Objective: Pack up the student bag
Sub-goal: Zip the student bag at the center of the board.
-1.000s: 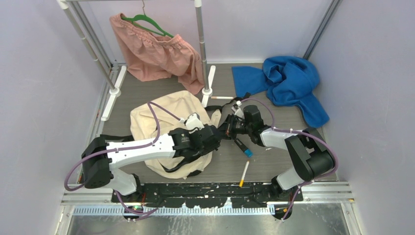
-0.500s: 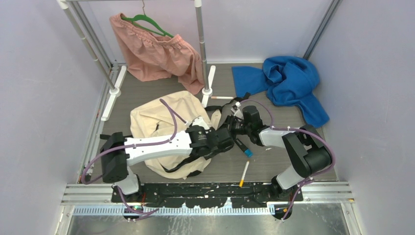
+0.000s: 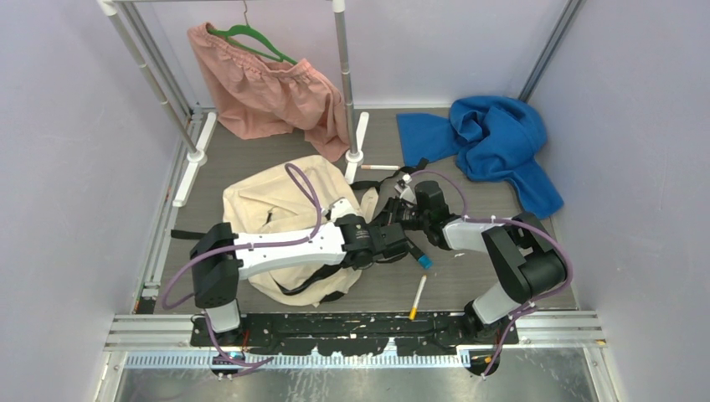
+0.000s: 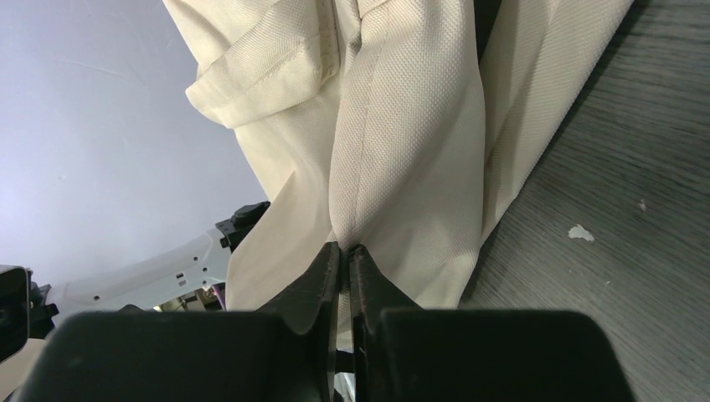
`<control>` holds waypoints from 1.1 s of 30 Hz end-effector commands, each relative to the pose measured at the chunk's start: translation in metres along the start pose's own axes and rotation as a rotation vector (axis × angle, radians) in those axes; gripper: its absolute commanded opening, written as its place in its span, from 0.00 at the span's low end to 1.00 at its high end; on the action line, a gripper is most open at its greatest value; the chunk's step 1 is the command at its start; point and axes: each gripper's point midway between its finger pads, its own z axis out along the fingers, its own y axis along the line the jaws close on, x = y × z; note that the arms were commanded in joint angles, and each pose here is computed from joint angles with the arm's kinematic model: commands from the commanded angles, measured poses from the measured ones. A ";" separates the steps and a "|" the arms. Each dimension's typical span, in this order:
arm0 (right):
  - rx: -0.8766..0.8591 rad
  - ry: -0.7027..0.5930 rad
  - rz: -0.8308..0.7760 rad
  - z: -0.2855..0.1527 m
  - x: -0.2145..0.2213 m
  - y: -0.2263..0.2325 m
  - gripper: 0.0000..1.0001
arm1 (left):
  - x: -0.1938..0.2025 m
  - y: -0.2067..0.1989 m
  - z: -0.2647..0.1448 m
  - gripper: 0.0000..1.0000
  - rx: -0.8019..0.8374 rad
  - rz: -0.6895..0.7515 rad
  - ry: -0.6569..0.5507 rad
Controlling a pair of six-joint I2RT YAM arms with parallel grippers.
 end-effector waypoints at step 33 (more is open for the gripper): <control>-0.026 0.007 -0.059 0.000 0.000 0.016 0.01 | -0.011 0.027 -0.001 0.00 -0.027 0.156 0.008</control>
